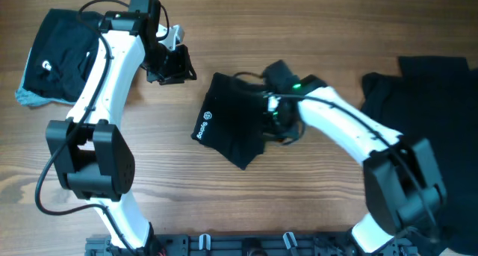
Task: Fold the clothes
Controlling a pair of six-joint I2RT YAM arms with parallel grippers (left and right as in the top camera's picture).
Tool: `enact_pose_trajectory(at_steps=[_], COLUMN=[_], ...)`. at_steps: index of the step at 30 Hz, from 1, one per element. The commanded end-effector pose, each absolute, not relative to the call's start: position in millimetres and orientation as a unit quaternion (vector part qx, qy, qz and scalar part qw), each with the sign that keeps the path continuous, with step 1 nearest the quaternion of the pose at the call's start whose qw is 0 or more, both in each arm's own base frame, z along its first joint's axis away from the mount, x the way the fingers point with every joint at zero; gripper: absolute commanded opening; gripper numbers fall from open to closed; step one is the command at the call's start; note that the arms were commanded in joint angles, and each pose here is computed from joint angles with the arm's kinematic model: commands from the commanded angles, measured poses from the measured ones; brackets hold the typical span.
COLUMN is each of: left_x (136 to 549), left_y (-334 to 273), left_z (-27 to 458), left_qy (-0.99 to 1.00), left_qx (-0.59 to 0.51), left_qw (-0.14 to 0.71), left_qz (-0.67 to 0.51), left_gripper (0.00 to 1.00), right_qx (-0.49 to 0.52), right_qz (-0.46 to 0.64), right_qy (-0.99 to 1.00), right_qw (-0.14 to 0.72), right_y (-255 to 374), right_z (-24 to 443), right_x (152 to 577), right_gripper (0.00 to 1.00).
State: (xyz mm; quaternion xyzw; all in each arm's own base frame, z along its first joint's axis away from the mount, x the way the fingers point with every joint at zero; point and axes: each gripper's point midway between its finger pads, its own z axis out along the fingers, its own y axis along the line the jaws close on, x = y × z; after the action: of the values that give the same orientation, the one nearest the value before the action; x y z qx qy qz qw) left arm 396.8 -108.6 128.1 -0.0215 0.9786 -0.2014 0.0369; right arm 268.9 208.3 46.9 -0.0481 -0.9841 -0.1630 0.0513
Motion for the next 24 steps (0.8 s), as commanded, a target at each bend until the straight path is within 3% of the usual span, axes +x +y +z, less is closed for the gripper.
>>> enact_pose_trajectory(at_steps=[1, 2, 4, 8, 9, 12, 15, 17, 18, 20, 24], left_x=[397.7, 398.1, 398.1, 395.7, 394.0, 385.0, 369.3, 360.7, 352.7, 336.8, 306.0], left_y=[-108.7, -108.3, -106.4, -106.2, -106.0, -105.2, -107.2, -118.1, -122.5, -128.3, -141.6], left_z=[126.5, 126.2, 125.4, 124.6, 123.7, 117.3, 99.0, 89.3, 81.1, 69.6, 78.7], left_qy=[0.977, 0.977, 0.978, 0.979, 0.979, 0.980, 0.978, 0.970, 0.965, 0.958, 0.935], left_qx=[-0.011, -0.011, -0.012, -0.005, -0.002, -0.006, -0.010, 0.007, 0.007, 0.000, 0.013], left_qw=[0.038, 0.039, 0.039, 0.035, 0.032, 0.014, -0.017, -0.027, -0.040, -0.066, -0.121], left_qz=[-0.210, -0.208, -0.202, -0.202, -0.201, -0.199, -0.207, -0.243, -0.259, -0.281, -0.333], left_gripper=[0.35, 0.37, 0.38, 0.42, 0.43, 0.43, 0.41, 0.46, 0.54, 0.56, 0.24], right_qx=[-0.060, -0.074, -0.098, -0.072, -0.051, 0.118, 0.110, 0.079, 0.047, -0.009, -0.050], right_qz=[-0.118, -0.085, -0.062, -0.113, -0.149, -0.334, -0.318, -0.306, -0.297, -0.281, -0.267], right_qy=[-0.991, -0.994, -0.993, -0.991, -0.988, -0.934, -0.941, -0.949, -0.953, -0.954, -0.951], right_qw=[0.006, 0.009, 0.012, -0.003, -0.004, -0.031, -0.018, 0.012, 0.039, 0.099, 0.146], right_y=[169.7, 152.8, 133.1, 135.0, 145.4, 209.5, 215.4, 218.8, 218.5, 216.9, 215.0], right_z=[61.0, 58.5, 57.2, 60.7, 64.5, 96.9, 85.4, 67.2, 54.2, 28.3, 2.3], right_x=[286.9, 285.2, 286.5, 302.1, 304.7, 303.4, 298.1, 293.6, 289.5, 278.9, 271.1], right_gripper=[0.15, 0.53, 0.57, 0.56, 0.47, 0.34, 0.20, 0.20, 0.20, 0.18, 0.17])
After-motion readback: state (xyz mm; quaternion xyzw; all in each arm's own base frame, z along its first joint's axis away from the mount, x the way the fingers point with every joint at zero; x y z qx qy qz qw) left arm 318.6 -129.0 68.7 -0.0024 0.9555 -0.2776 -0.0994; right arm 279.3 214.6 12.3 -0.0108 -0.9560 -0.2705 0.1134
